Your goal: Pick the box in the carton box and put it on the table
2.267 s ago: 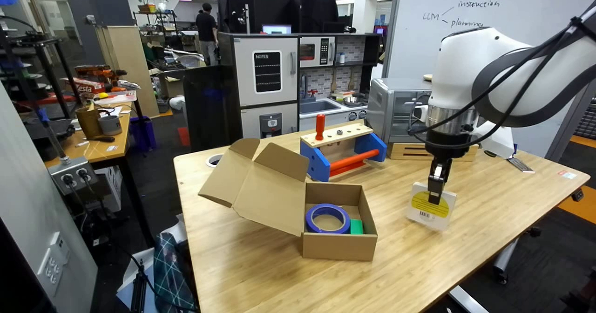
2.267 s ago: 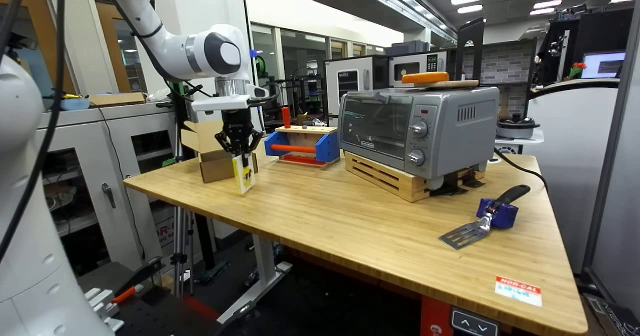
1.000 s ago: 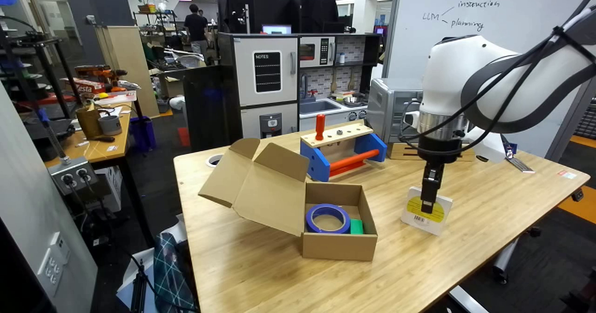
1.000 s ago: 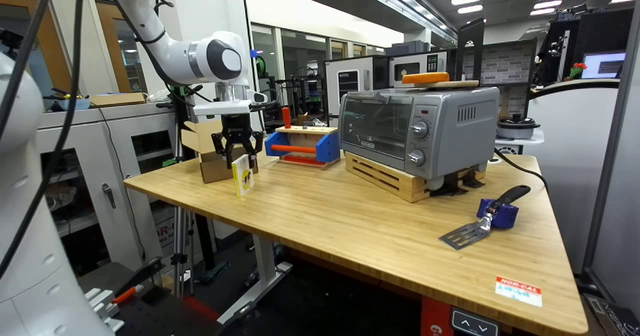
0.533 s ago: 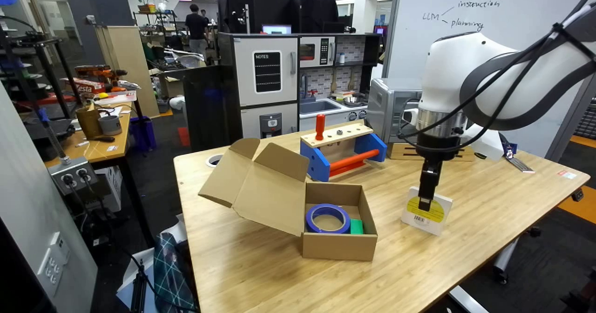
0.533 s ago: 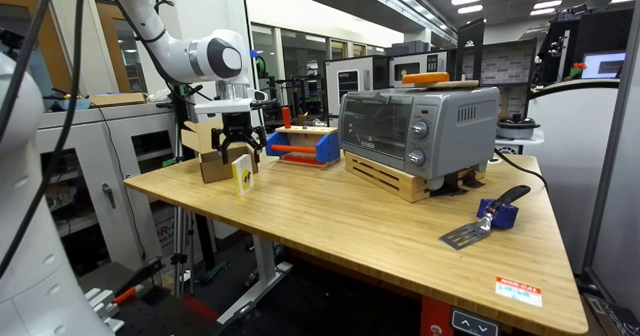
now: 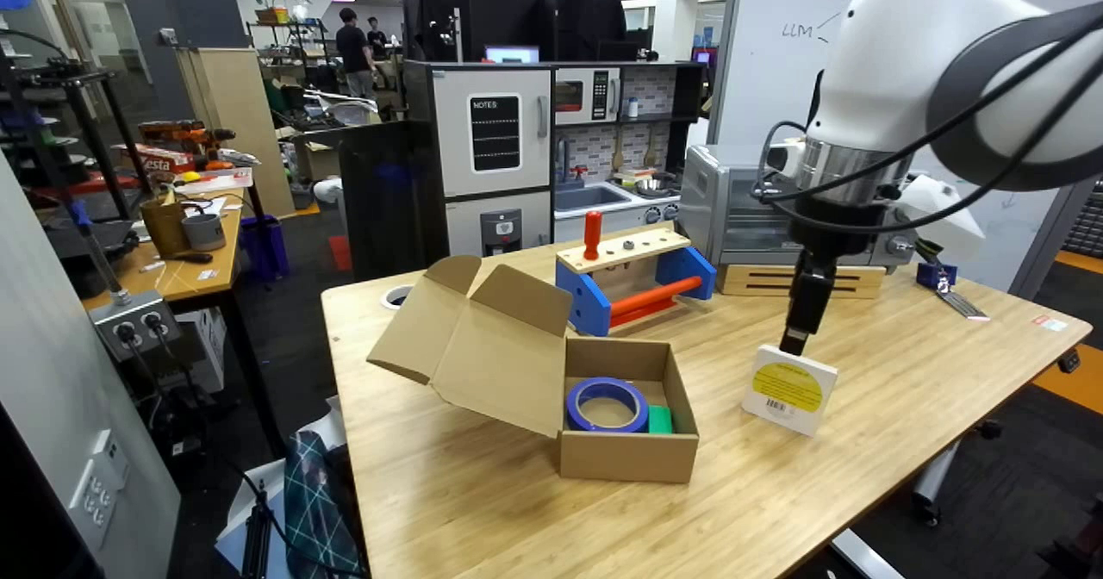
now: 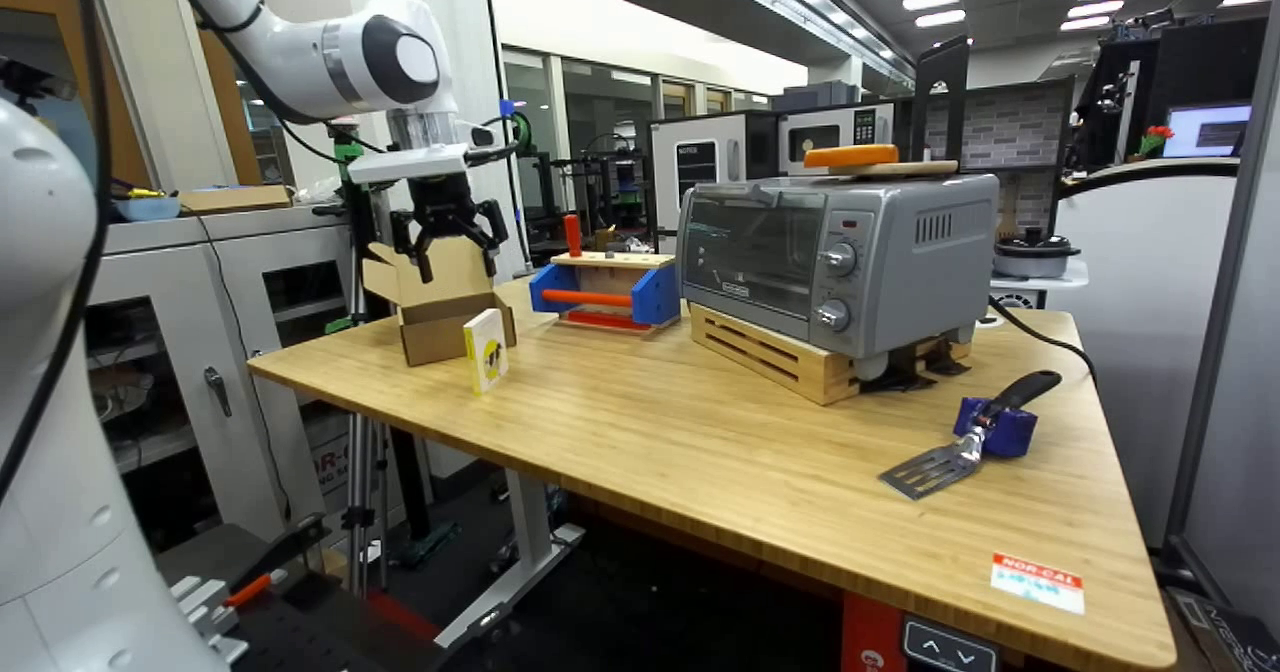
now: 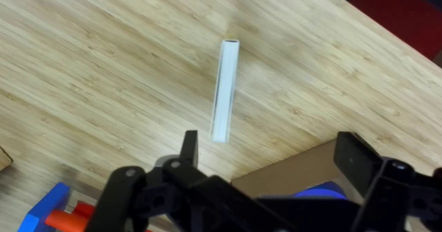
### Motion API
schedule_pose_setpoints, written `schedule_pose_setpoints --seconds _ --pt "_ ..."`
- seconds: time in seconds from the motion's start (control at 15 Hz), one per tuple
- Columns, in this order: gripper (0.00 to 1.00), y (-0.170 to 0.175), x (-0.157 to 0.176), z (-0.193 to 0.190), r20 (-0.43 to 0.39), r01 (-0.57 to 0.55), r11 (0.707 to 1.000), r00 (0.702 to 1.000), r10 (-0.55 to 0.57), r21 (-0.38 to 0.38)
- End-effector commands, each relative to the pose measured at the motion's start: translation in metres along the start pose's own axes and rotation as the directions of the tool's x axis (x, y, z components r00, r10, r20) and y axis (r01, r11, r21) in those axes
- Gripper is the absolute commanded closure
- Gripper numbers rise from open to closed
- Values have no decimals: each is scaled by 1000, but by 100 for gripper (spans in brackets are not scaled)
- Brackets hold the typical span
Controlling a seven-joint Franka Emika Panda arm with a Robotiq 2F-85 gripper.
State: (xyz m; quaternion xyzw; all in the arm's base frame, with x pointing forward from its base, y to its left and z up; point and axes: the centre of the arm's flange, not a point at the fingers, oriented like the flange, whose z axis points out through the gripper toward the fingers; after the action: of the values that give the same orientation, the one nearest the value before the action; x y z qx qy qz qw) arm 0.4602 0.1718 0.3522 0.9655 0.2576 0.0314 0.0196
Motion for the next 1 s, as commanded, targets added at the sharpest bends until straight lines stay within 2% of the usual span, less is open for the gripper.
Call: schedule_pose_setpoints --seconds 0.0,0.27,0.53,0.67,0.73,0.93 --pt "0 -37 -45 -26 -78 -45 998 996 41 -48" --pt "0 -66 -90 -44 -121 -120 989 987 109 -85" --pt "0 -65 -132 -45 -167 -186 977 972 168 -100" --pt "0 -60 -152 -42 -175 -180 977 972 159 -115" --pt "0 -57 -154 -46 -191 -187 975 968 161 -124" --pt "0 -37 -143 -80 -315 -170 976 942 120 -135"
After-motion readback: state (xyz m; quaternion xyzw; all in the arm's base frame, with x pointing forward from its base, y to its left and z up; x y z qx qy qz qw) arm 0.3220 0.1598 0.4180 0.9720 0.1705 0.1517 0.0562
